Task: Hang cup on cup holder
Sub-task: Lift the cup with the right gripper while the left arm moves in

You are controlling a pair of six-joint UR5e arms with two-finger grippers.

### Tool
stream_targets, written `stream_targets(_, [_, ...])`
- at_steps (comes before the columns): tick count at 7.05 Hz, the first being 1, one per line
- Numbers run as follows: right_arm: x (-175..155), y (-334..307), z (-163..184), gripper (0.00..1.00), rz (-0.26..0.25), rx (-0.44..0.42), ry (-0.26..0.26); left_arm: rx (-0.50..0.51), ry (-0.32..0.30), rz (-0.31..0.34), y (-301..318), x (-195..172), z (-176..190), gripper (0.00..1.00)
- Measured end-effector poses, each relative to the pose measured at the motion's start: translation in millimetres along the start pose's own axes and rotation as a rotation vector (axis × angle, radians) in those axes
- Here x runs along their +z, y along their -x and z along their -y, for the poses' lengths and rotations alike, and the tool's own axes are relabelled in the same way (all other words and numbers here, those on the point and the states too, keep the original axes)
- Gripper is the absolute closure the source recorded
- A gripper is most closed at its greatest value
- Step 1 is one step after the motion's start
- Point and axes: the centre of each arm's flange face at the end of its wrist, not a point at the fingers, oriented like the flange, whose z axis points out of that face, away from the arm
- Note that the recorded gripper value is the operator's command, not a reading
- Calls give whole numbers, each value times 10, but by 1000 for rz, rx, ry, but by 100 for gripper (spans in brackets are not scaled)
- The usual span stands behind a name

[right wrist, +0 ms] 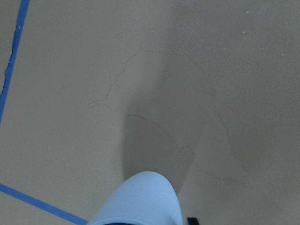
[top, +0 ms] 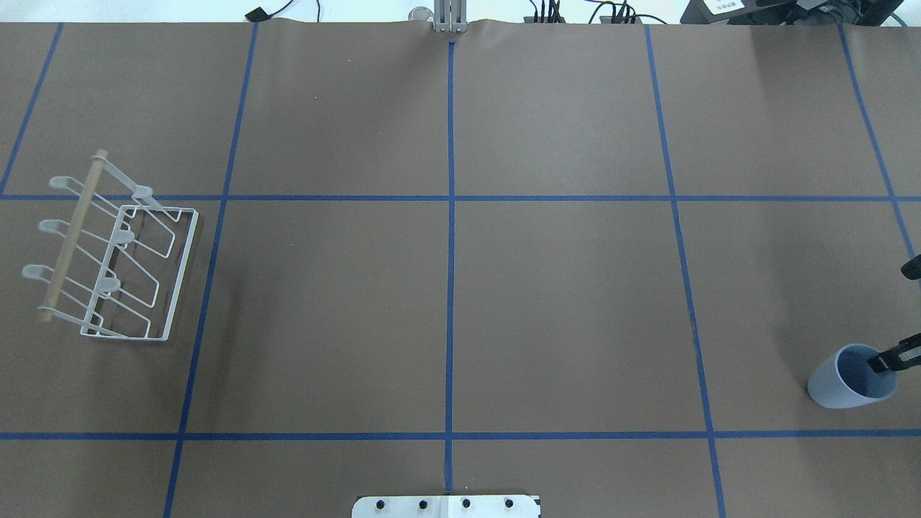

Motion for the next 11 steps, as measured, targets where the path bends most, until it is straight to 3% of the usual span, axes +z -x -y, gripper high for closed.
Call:
stream_targets(4, [-651,-151,251,100,169,96,-118,-38,-30,-26,-156,-103,217,2])
stream_targets(6, [-879,17,841,100,221,170,-175,-66,-59,-106,-655,-244,610,2])
stream_targets(8, [-1184,418,1391,100,276,218,-221,-136,-85,-201,-1684,-404,1157,2])
stream_targets(10, [-1456,816,1738,100,340,258,-232,-177,-131,-334,-2644,-562,1382,2])
stream_targets(11, [-1548,996,1839,100,381,285,-212,-189,-149,-409,-2965,-613,1365,2])
